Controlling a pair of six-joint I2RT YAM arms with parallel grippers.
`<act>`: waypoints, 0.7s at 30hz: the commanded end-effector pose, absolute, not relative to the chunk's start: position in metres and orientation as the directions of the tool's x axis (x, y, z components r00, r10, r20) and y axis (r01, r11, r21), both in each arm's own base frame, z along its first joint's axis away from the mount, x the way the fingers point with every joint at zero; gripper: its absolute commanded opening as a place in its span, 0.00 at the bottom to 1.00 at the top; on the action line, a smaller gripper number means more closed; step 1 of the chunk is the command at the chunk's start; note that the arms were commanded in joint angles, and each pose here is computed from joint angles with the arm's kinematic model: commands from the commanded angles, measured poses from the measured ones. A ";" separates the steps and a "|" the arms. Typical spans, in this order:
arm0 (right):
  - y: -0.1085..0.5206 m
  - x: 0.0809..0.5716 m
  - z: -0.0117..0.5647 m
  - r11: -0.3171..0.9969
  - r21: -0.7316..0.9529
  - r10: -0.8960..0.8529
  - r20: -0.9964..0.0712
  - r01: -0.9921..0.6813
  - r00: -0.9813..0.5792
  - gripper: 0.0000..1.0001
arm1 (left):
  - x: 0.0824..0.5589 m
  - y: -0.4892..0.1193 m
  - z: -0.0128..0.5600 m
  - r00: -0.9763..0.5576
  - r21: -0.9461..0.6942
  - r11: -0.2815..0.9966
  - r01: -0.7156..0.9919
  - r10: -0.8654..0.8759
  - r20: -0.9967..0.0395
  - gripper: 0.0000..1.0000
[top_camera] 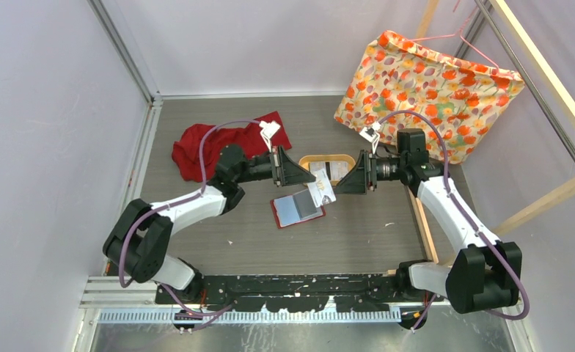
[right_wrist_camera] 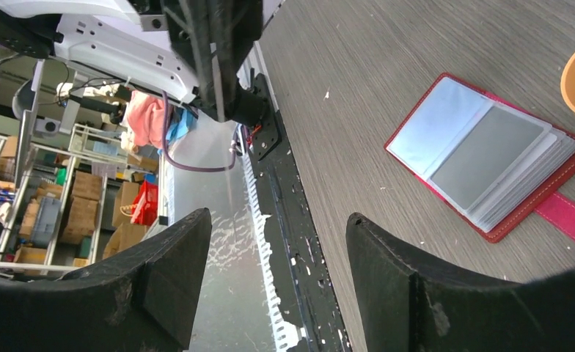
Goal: Put the credit cards into the card holder
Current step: Pick up the credit card from the storage box.
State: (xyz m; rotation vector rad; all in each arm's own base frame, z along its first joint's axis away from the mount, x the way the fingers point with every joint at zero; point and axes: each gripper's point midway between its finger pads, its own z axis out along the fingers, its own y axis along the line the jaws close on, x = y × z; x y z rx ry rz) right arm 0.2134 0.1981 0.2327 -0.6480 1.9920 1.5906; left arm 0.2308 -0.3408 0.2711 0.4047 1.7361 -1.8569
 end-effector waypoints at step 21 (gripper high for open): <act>0.228 0.209 0.244 0.092 0.752 -0.135 -0.640 -0.652 -0.757 0.12 | 0.205 -0.364 0.260 -0.830 -0.826 -0.124 0.549 0.029 -0.557 0.00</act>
